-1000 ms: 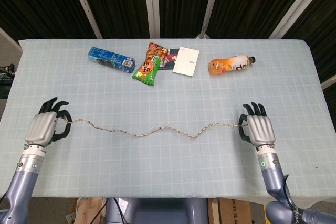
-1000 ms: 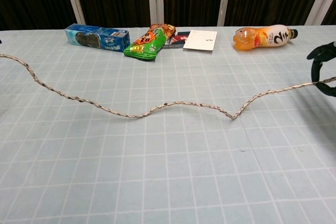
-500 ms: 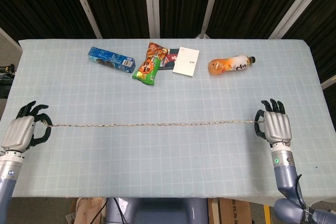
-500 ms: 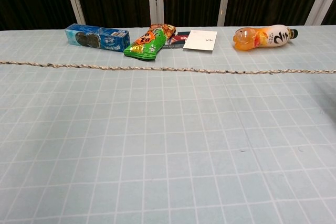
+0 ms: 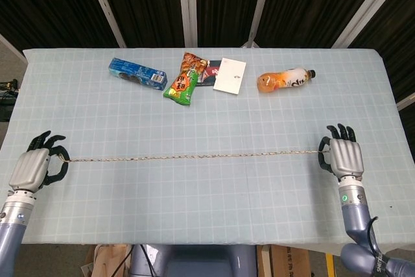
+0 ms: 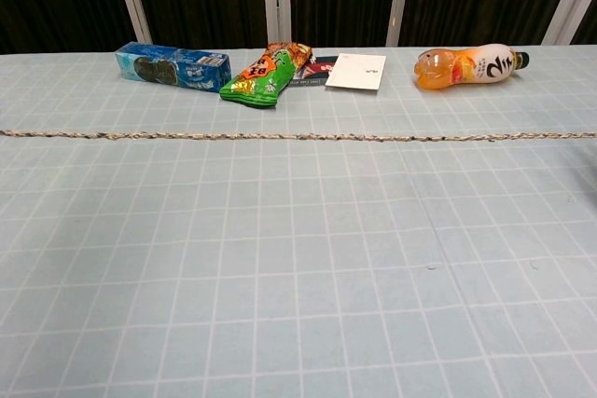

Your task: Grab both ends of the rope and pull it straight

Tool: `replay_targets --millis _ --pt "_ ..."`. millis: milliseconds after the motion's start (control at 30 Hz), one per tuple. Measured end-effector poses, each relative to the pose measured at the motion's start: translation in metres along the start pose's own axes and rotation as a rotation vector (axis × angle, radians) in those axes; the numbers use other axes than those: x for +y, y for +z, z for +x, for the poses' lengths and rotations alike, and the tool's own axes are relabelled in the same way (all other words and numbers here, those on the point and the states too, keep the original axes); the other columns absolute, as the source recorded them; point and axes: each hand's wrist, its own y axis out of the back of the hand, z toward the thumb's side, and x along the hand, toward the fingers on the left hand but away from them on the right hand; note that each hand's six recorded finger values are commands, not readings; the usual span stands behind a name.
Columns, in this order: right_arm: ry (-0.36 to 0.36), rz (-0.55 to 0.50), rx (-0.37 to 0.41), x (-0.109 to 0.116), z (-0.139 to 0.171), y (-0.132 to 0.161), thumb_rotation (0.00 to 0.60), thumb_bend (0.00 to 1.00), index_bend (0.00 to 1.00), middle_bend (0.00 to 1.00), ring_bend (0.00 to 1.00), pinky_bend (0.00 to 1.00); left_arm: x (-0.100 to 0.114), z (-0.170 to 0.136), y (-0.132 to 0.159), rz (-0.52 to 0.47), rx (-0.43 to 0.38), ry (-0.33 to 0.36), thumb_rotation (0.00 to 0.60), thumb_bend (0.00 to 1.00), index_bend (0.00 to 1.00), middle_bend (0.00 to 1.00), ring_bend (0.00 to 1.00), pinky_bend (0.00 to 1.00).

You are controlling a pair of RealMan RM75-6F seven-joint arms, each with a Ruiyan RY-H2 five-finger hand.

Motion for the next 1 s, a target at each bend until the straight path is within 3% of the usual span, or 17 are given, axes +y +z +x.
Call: replay_targets --millis 367,800,867,1000 --pt "0.01 0.008 -0.003 -0.007 0.002 -0.002 0.6 0.51 0.61 0.18 0.0 0.0 -0.015 0.0 0.0 0.009 0.006 -0.031 0.6 0.65 0.62 0.18 0.0 0.0" --pt "0.0 0.01 -0.014 -0.006 0.002 -0.006 0.6 0.51 0.6 0.18 0.0 0.0 -0.018 0.001 0.0 0.0 0.012 -0.031 0.6 0.63 0.59 0.16 0.0 0.0" --pt "0.007 0.014 -0.015 -0.007 0.003 -0.008 0.6 0.51 0.54 0.18 0.0 0.0 -0.02 0.001 0.0 0.006 0.012 -0.037 0.6 0.59 0.55 0.14 0.0 0.0" --pt "0.025 0.029 -0.017 -0.01 0.004 -0.01 0.6 0.51 0.29 0.12 0.0 0.0 -0.022 0.0 -0.001 0.026 0.012 -0.045 0.6 0.49 0.46 0.1 0.0 0.0"
